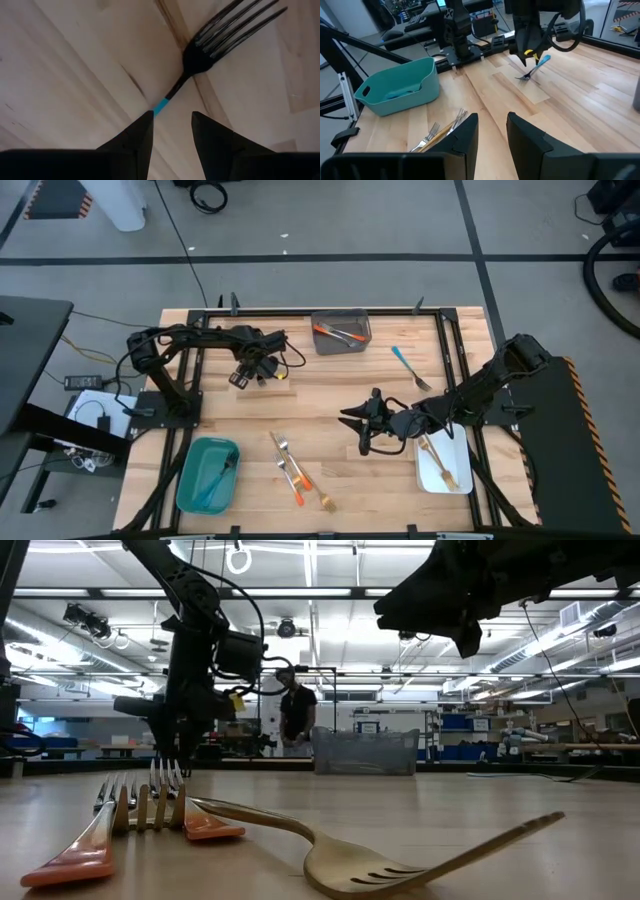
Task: Sort silverware by color (type)
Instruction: Put the blue fork into the green bin
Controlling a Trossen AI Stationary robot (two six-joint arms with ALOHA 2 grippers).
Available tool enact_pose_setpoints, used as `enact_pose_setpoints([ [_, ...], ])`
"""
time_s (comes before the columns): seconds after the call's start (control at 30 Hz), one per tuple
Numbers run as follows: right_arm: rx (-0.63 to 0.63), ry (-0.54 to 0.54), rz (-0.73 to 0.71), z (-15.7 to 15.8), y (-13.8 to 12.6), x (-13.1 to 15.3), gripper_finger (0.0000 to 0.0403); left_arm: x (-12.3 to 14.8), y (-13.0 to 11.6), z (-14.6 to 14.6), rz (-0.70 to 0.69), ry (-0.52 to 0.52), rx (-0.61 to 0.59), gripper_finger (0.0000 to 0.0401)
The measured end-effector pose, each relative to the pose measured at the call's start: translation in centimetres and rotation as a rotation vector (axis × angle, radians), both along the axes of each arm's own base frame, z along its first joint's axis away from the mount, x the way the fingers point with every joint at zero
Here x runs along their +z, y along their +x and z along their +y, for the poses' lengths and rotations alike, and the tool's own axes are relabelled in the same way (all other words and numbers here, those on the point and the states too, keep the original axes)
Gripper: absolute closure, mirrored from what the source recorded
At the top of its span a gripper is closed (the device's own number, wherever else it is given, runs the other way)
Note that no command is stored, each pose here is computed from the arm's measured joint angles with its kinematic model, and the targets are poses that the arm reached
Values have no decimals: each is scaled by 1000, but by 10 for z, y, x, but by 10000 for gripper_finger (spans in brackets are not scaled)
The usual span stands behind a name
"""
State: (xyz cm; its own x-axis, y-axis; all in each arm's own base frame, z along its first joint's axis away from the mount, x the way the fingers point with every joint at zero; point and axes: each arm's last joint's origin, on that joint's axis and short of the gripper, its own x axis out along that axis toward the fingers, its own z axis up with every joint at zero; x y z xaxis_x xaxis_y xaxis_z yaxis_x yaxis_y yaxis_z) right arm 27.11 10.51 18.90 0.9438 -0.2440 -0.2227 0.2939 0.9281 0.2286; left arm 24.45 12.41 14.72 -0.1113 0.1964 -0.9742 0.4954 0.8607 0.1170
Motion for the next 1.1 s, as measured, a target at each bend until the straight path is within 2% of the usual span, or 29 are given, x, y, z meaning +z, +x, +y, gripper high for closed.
enact_pose_setpoints([
  [0.3,4,-1,5,0,0,0,294,0,7,-11,2,1,-142,260],
  [0.57,4,-3,9,0,0,-1,294,3,9,-14,58,116,-180,260],
  [0.83,4,-5,29,0,-1,-3,294,29,14,-21,-35,168,-178,260],
  [0.97,8,-8,32,1,-2,-3,294,44,16,-33,-111,196,-181,260],
  [1.1,9,-10,37,2,-2,-4,294,48,14,-54,-116,171,-132,260],
])
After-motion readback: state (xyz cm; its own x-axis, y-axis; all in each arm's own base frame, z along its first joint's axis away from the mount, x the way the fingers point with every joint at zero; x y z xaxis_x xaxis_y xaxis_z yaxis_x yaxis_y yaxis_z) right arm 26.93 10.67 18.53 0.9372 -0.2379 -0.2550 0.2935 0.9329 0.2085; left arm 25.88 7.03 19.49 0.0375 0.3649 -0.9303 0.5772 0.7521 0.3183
